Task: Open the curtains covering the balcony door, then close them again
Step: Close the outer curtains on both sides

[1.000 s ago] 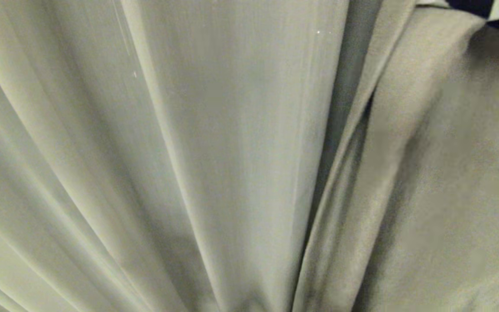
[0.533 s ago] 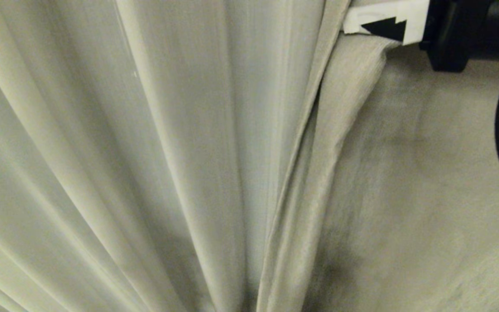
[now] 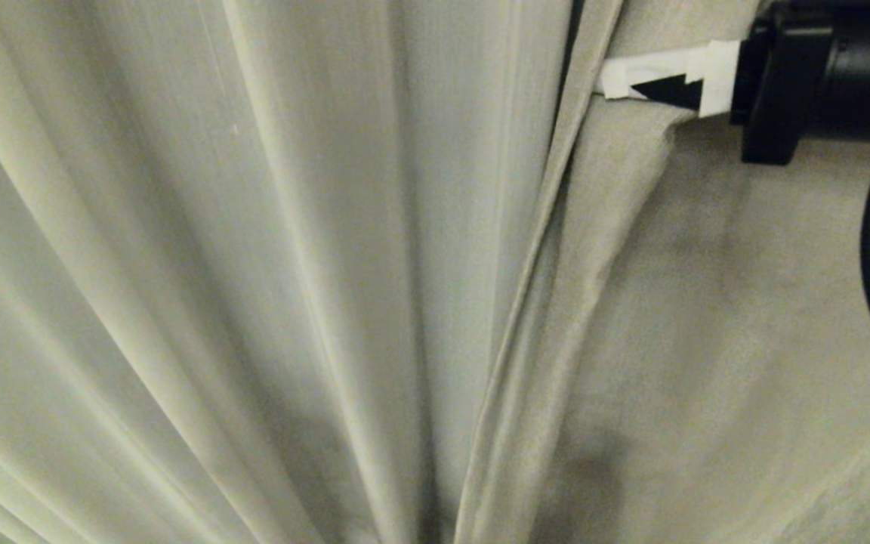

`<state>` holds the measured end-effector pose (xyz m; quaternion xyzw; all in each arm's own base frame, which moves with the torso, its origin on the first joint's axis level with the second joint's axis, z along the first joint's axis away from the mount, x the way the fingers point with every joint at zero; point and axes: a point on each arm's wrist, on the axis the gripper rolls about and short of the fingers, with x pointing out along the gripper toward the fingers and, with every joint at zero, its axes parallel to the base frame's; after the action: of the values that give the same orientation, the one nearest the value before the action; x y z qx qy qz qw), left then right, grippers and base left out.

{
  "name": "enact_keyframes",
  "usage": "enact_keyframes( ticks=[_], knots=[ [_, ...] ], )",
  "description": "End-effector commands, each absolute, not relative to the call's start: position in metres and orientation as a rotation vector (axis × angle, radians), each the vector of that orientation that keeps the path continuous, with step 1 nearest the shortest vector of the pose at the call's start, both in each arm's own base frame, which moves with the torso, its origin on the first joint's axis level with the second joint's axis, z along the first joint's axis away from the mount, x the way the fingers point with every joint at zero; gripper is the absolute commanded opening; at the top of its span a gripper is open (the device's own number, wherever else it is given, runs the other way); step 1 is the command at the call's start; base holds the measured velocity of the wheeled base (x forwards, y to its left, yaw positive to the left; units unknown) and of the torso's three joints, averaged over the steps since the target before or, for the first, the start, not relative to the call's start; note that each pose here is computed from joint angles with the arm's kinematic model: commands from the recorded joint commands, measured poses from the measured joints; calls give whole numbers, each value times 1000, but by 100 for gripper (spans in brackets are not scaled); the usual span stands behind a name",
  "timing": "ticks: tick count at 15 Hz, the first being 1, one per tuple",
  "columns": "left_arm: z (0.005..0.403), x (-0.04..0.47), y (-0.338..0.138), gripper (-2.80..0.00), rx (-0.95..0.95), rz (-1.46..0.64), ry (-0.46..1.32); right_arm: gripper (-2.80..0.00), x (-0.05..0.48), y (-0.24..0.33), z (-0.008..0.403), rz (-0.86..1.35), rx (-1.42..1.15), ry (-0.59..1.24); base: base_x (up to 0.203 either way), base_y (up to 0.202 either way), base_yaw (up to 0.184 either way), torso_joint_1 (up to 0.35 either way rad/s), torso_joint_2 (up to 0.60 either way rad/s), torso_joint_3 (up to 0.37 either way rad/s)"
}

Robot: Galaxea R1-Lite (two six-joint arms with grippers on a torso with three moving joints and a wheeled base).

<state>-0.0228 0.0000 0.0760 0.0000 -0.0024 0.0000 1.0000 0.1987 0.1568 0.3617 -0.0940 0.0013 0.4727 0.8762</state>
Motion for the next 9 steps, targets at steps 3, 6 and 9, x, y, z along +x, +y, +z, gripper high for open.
enact_keyframes(
  ticks=[3, 6, 9],
  knots=[
    [76, -23, 0, 0, 0, 0, -6, -280, 161, 127, 375, 968, -116, -35, 0, 0, 0, 0, 0, 0],
    [76, -23, 0, 0, 0, 0, -6, 0, 150, 117, 380, 901, -104, -57, 0, 0, 0, 0, 0, 0],
    [76, -23, 0, 0, 0, -1, -5, 0, 141, 109, 383, 862, -63, -62, 0, 0, 0, 0, 0, 0]
  ],
)
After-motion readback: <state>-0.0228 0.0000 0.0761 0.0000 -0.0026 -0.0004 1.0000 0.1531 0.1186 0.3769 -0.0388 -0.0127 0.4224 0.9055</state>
